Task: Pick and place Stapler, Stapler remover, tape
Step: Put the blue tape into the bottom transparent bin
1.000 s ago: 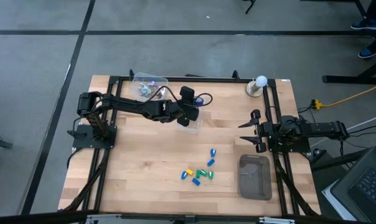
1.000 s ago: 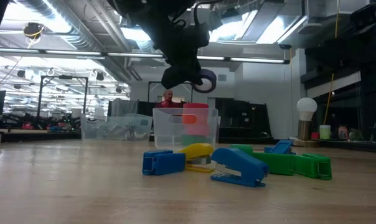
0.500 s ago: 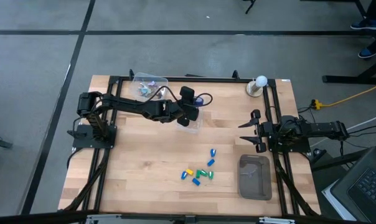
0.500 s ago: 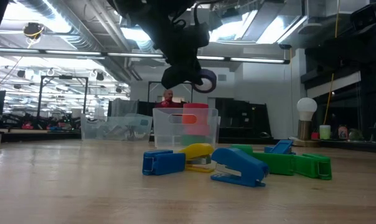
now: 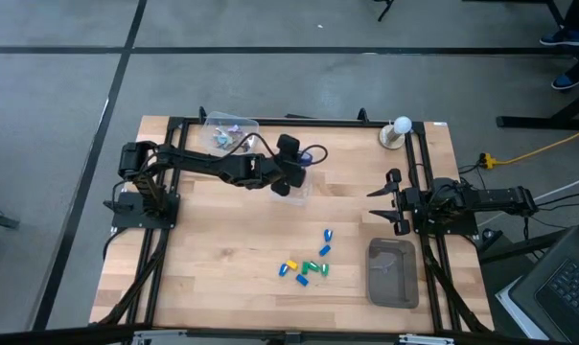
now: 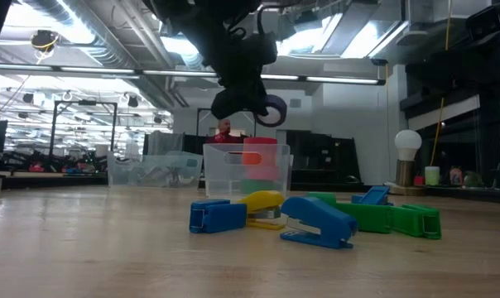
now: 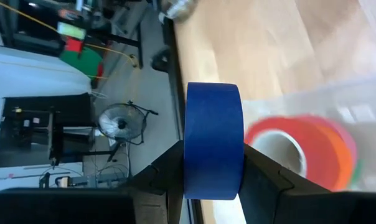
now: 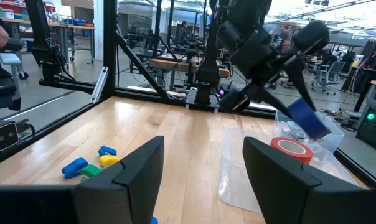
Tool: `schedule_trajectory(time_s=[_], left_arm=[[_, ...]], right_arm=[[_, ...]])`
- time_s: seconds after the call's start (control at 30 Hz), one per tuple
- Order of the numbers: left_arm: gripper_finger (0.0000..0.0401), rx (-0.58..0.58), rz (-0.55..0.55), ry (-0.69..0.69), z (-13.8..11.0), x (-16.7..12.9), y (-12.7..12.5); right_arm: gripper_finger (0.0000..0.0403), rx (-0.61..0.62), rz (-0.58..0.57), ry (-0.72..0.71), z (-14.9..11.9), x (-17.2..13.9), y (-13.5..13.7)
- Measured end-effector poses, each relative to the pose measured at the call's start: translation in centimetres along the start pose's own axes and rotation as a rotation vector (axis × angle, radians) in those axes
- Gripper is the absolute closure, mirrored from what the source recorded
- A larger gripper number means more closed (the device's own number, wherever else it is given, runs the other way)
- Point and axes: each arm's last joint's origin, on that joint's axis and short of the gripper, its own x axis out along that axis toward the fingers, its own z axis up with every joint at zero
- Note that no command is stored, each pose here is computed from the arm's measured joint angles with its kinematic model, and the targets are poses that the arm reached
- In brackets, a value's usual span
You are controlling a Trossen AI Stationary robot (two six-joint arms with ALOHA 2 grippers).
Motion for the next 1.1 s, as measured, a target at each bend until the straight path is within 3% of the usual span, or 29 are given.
schedule_trajectory(time_s=[0.2,0.43,1.1], left_arm=[[0.0285,0.062,-0.077,0.059,-0.73,-0.05,-0.77],[0.0285,0.048,-0.026,0.073,-0.61,-0.03,-0.47],[0.0285,0.044,-0.087,0.029,-1.02,0.42,-0.22]], right_arm=[[0.0178,0.0,0.0,-0.001,0.01,0.0,0.0],[0.0178,0.0,0.0,0.0,0.0,0.0,0.0],[0.0178,0.0,0.0,0.0,0.0,0.0,0.0]])
